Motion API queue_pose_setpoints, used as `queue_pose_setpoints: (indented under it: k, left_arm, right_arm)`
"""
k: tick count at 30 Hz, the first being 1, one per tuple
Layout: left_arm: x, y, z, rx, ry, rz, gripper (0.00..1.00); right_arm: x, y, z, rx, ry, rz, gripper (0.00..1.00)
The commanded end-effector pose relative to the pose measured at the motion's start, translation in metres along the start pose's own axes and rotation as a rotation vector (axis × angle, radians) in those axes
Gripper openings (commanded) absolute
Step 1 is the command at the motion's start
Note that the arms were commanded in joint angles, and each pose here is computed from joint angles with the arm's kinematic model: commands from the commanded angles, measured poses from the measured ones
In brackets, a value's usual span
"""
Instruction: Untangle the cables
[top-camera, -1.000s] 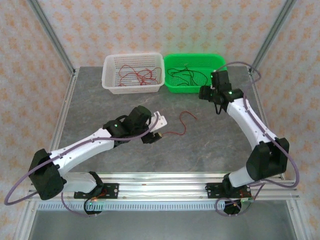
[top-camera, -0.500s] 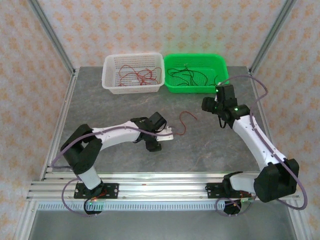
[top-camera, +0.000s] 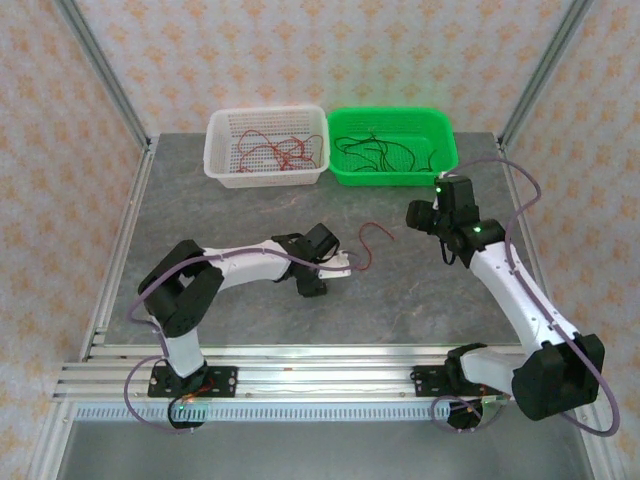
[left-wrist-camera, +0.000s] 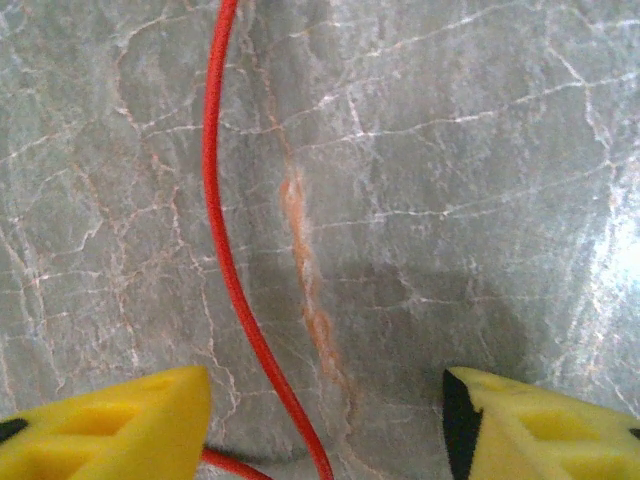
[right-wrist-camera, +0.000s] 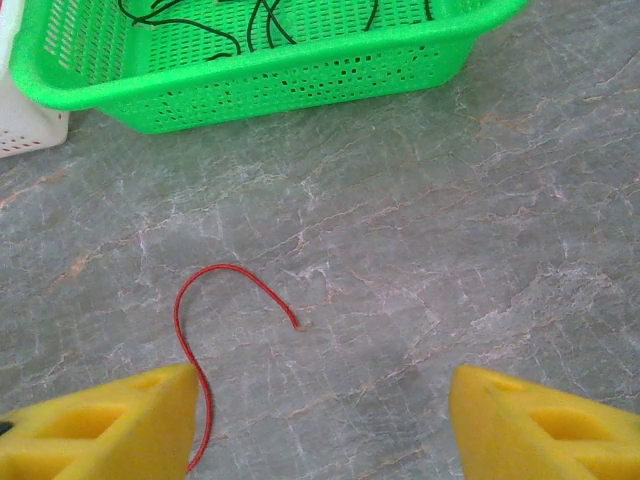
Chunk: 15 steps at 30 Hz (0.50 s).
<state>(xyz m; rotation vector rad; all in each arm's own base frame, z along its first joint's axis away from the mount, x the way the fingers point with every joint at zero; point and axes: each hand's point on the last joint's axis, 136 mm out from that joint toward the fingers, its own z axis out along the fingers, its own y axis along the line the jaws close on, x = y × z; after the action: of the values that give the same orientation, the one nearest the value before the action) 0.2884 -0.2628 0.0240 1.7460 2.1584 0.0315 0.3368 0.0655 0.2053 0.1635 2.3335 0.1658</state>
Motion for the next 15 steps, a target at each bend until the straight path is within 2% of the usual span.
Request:
queue_pose_setpoints:
  k: [1,5,9,15]
  left_arm:
    - [0.003,0.022,0.017,-0.048,0.036,0.012,0.57]
    - [0.013,0.027,0.036,-0.025,0.085,-0.006,0.39]
    - [0.016,0.037,0.048,-0.054,0.096,-0.021,0.27]
    - [0.010,0.050,0.047,-0.104,0.087,-0.039,0.03]
  right_arm:
    - [-0.005,-0.003,-0.003,0.014,-0.033,0.001,0.67]
    - [-0.004,-0.004,-0.002,0.015,-0.031,0.000,0.67]
    - [-0.001,-0.004,-0.002,0.014,-0.025,0.000,0.67]
    - [0.000,-0.005,-0.007,0.009,-0.037,0.004,0.67]
